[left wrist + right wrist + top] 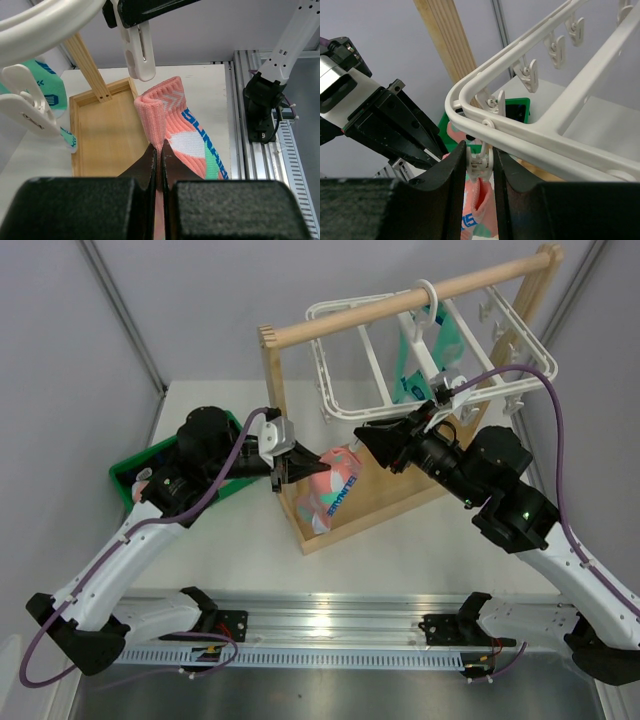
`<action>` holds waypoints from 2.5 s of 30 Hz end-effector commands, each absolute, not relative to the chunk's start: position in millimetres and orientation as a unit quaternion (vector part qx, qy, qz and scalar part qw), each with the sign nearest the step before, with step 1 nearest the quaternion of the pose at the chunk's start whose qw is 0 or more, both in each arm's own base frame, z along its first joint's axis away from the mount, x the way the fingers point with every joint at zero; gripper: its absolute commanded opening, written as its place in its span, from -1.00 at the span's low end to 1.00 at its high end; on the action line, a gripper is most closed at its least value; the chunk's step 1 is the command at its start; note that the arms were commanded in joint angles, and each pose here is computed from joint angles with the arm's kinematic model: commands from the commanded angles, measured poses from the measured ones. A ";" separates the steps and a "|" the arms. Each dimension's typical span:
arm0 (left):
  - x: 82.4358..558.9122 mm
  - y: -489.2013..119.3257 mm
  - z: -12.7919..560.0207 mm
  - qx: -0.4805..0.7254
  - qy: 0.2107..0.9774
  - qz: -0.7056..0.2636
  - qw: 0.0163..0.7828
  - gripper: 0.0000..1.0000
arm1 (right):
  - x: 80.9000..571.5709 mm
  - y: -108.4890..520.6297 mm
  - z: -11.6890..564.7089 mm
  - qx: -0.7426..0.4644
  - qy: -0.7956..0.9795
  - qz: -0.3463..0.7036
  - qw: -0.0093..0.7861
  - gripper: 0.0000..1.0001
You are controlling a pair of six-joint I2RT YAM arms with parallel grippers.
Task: Clip the socks to the hanger
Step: Clamp the sock onto the hanger.
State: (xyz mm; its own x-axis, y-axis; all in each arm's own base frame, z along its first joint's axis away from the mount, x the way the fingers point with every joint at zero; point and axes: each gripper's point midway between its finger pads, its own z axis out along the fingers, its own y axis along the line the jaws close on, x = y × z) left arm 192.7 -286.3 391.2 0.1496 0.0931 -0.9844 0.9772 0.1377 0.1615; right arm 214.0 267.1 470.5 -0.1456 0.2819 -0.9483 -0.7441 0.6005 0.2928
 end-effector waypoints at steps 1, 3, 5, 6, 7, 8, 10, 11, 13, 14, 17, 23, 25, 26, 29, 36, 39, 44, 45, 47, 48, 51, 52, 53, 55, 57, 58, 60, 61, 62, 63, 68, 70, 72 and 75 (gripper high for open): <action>187.5 -286.2 417.9 0.523 0.477 -0.413 0.573 -0.99 | 208.7 267.2 471.2 -0.199 0.629 0.415 0.626 -1.00; 189.3 -286.3 418.8 0.521 0.480 -0.412 0.573 -0.99 | 207.9 268.1 471.5 -0.201 0.629 0.417 0.625 -1.00; 191.3 -286.1 420.4 0.518 0.482 -0.411 0.575 -0.99 | 208.4 267.5 472.1 -0.201 0.628 0.416 0.626 -1.00; 192.8 -285.7 423.0 0.517 0.481 -0.409 0.578 -0.99 | 207.7 267.9 471.4 -0.202 0.629 0.418 0.624 -1.00; 194.2 -285.8 422.6 0.514 0.484 -0.409 0.578 -0.99 | 207.9 267.1 471.8 -0.201 0.629 0.417 0.624 -1.00; 196.2 -286.2 423.0 0.513 0.486 -0.408 0.579 -0.99 | 207.1 267.4 472.6 -0.202 0.628 0.419 0.624 -1.00; 198.0 -285.5 427.7 0.511 0.485 -0.405 0.583 -0.99 | 206.5 267.8 472.6 -0.203 0.628 0.422 0.622 -1.00; 199.1 -285.8 426.8 0.510 0.487 -0.406 0.582 -0.99 | 207.3 269.5 470.8 -0.204 0.629 0.421 0.621 -1.00; 200.1 -286.3 428.1 0.510 0.486 -0.408 0.581 -0.99 | 206.9 270.6 470.5 -0.206 0.630 0.422 0.619 -1.00; 198.8 -286.2 431.0 0.510 0.482 -0.409 0.584 -0.99 | 207.8 270.8 468.9 -0.206 0.631 0.421 0.618 -1.00; 198.3 -285.3 432.1 0.510 0.480 -0.408 0.586 -0.99 | 208.5 271.3 468.2 -0.206 0.633 0.421 0.617 -1.00; 194.4 -282.5 434.3 0.511 0.475 -0.410 0.588 -0.99 | 209.8 268.6 468.1 -0.201 0.634 0.416 0.620 -1.00; 192.1 -281.5 433.6 0.512 0.473 -0.411 0.587 -0.99 | 211.0 268.4 467.6 -0.199 0.635 0.414 0.621 -1.00; 191.3 -281.0 434.2 0.512 0.473 -0.411 0.587 -0.99 | 211.2 268.5 466.5 -0.199 0.636 0.413 0.620 -1.00; 189.4 -279.6 434.4 0.511 0.470 -0.411 0.591 -0.99 | 210.3 269.3 468.2 -0.200 0.634 0.417 0.620 -1.00; 188.3 -277.3 443.6 0.507 0.463 -0.410 0.600 -0.99 | 209.4 272.2 466.2 -0.204 0.636 0.421 0.614 -1.00; 189.7 -278.6 443.6 0.505 0.465 -0.413 0.599 -0.99 | 208.0 272.7 467.6 -0.206 0.634 0.424 0.613 -1.00; 191.4 -283.9 445.0 0.501 0.463 -0.427 0.593 -0.99 | 205.0 274.9 468.9 -0.211 0.631 0.432 0.609 -1.00; 191.8 -284.2 445.6 0.500 0.462 -0.429 0.594 -0.99 | 205.4 275.8 467.2 -0.212 0.633 0.431 0.607 -1.00; 191.4 -285.5 447.5 0.497 0.460 -0.436 0.592 -0.99 | 204.9 275.5 467.6 -0.213 0.632 0.431 0.607 -1.00; 191.5 -286.2 449.0 0.497 0.457 -0.437 0.594 -0.99 | 204.7 276.2 467.1 -0.214 0.633 0.432 0.606 -1.00; 190.7 -286.0 454.8 0.492 0.451 -0.441 0.600 -0.99 | 204.1 275.4 467.7 -0.215 0.632 0.432 0.607 -1.00; 189.2 -285.6 459.0 0.490 0.445 -0.441 0.605 -0.99 | 203.5 275.5 468.0 -0.216 0.631 0.432 0.607 -1.00; 189.9 -285.0 460.4 0.487 0.445 -0.441 0.608 -0.99 | 203.6 275.4 468.0 -0.216 0.631 0.432 0.607 -1.00; 190.9 -284.9 463.6 0.481 0.444 -0.442 0.613 -0.99 | 202.8 276.3 468.2 -0.218 0.631 0.434 0.605 -1.00; 191.3 -284.4 465.1 0.477 0.444 -0.443 0.616 -0.99 | 202.8 276.3 468.2 -0.218 0.631 0.434 0.605 -1.00; 191.0 -283.9 465.4 0.476 0.444 -0.442 0.617 -0.99 | 202.6 276.5 467.8 -0.218 0.631 0.434 0.605 -1.00; 191.4 -284.3 467.8 0.475 0.438 -0.443 0.622 -0.99 | 203.4 275.5 467.7 -0.215 0.632 0.433 0.606 -0.92; 191.9 -285.0 466.6 0.474 0.440 -0.444 0.620 -0.99 | 202.7 274.3 468.8 -0.214 0.631 0.433 0.607 -0.76; 192.4 -285.5 466.0 0.475 0.441 -0.445 0.618 -0.99 | 202.0 273.5 470.2 -0.214 0.629 0.434 0.609 -0.57; 192.5 -285.9 463.7 0.475 0.443 -0.446 0.616 -0.99 | 201.7 272.7 471.6 -0.213 0.627 0.434 0.611 -0.16; 195.9 -286.7 452.0 0.470 0.458 -0.447 0.608 -0.96 | 198.5 264.0 479.2 -0.203 0.620 0.434 0.621 0.72; 197.9 -285.4 448.4 0.465 0.464 -0.443 0.610 -0.92 | 196.6 260.9 482.4 -0.199 0.618 0.435 0.624 0.91; 198.4 -282.9 447.2 0.460 0.469 -0.437 0.614 -0.81 | 194.7 258.6 483.5 -0.198 0.618 0.436 0.624 0.99; 202.7 -276.7 447.3 0.440 0.482 -0.424 0.628 -0.70 | 189.4 252.7 488.8 -0.195 0.615 0.439 0.626 0.99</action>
State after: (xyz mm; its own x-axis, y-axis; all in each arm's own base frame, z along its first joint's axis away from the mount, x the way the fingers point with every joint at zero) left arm 203.0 -287.6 433.0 0.1381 -0.0754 -0.9876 0.9735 0.1937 0.1213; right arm 197.0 262.0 475.1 -0.1592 0.2778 -0.9473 -0.7856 0.5454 0.2920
